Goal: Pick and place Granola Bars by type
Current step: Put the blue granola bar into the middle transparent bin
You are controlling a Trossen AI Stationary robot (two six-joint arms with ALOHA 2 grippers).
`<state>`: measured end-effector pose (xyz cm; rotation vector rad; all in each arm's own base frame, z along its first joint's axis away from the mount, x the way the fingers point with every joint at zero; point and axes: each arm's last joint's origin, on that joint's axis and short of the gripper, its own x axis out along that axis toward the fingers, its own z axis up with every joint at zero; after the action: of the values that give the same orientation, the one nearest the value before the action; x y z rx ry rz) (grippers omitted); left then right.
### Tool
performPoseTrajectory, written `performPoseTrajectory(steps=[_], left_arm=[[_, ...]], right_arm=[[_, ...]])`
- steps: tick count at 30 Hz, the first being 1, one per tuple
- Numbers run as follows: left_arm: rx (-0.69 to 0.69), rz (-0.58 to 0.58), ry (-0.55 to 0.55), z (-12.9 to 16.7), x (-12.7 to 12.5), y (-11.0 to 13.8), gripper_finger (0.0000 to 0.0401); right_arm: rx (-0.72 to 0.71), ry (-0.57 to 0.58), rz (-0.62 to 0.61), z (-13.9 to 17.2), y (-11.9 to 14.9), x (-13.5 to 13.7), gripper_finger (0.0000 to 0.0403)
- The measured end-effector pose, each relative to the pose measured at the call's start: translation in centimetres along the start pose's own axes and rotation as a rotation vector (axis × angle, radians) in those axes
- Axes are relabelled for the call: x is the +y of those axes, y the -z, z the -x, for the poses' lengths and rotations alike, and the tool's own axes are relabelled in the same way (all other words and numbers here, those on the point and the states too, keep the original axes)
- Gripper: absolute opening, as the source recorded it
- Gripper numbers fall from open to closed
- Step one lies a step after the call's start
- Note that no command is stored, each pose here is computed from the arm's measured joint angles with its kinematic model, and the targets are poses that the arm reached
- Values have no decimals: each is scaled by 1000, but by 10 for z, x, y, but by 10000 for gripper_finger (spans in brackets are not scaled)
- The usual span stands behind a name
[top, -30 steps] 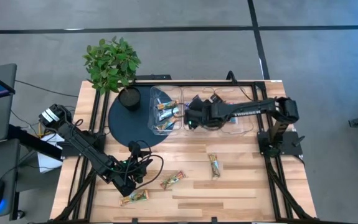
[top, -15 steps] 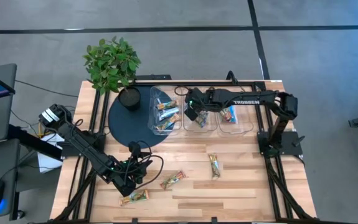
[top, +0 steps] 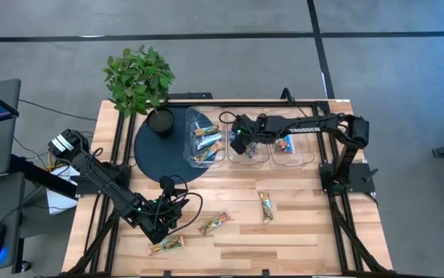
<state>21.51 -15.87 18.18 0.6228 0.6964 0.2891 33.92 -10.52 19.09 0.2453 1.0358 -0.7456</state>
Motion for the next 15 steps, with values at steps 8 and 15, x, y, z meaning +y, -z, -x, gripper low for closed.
performPoseTrajectory(steps=[8,15], left_arm=[[0,0,0,0,0,0,174],[1,3,4,0,0,0,174]], right_arm=[[30,-75,-27,-1,0,-1,102],[34,-69,-70,-3,-2,-7,131]])
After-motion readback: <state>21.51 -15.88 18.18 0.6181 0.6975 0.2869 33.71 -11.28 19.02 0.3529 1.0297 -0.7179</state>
